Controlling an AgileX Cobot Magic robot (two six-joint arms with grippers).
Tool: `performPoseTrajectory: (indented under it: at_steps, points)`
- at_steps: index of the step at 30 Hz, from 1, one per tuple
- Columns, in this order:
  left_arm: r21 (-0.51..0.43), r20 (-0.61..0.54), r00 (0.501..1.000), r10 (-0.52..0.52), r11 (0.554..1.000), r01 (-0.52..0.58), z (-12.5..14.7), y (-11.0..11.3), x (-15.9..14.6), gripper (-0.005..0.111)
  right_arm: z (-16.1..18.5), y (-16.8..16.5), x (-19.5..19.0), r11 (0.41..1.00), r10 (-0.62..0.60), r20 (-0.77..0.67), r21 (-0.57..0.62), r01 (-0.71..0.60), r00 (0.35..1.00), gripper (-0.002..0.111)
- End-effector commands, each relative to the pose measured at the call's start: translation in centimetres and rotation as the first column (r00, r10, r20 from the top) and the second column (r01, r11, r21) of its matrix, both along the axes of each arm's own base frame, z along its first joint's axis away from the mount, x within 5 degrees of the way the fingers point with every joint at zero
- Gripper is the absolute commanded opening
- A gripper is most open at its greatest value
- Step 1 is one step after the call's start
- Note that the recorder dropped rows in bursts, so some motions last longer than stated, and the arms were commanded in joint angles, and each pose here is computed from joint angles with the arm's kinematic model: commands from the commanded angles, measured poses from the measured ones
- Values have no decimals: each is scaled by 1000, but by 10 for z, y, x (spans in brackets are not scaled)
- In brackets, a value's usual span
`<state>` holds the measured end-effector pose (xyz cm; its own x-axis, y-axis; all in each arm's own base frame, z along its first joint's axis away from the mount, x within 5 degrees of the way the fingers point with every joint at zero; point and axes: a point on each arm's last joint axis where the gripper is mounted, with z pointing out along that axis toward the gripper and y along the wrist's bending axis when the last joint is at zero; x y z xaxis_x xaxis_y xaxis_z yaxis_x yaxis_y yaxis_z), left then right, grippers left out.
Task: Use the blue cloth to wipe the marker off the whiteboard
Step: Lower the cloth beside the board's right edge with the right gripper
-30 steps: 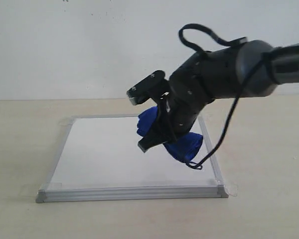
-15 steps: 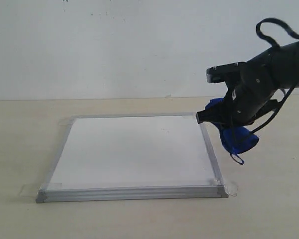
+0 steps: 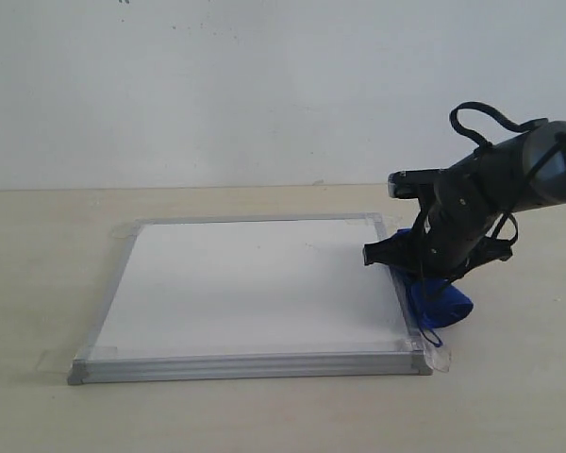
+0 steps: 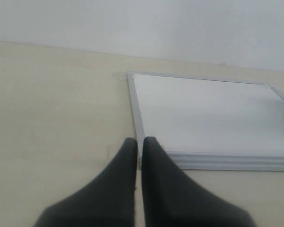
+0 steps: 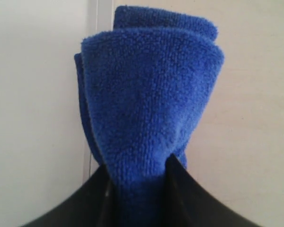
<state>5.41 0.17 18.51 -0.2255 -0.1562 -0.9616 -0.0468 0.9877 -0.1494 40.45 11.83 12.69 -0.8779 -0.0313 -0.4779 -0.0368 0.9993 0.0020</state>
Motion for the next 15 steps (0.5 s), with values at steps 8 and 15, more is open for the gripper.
performPoseTrajectory:
  at_steps: [8,15]
  points:
    - [-9,7,1000,0,1000,1,0,0,0,4,0,-5,2,999,-15,25,-39,16,1000,-1]
    - [-9,7,1000,0,1000,1,0,0,0,4,0,-6,3,999,-6,29,-52,7,1000,-1]
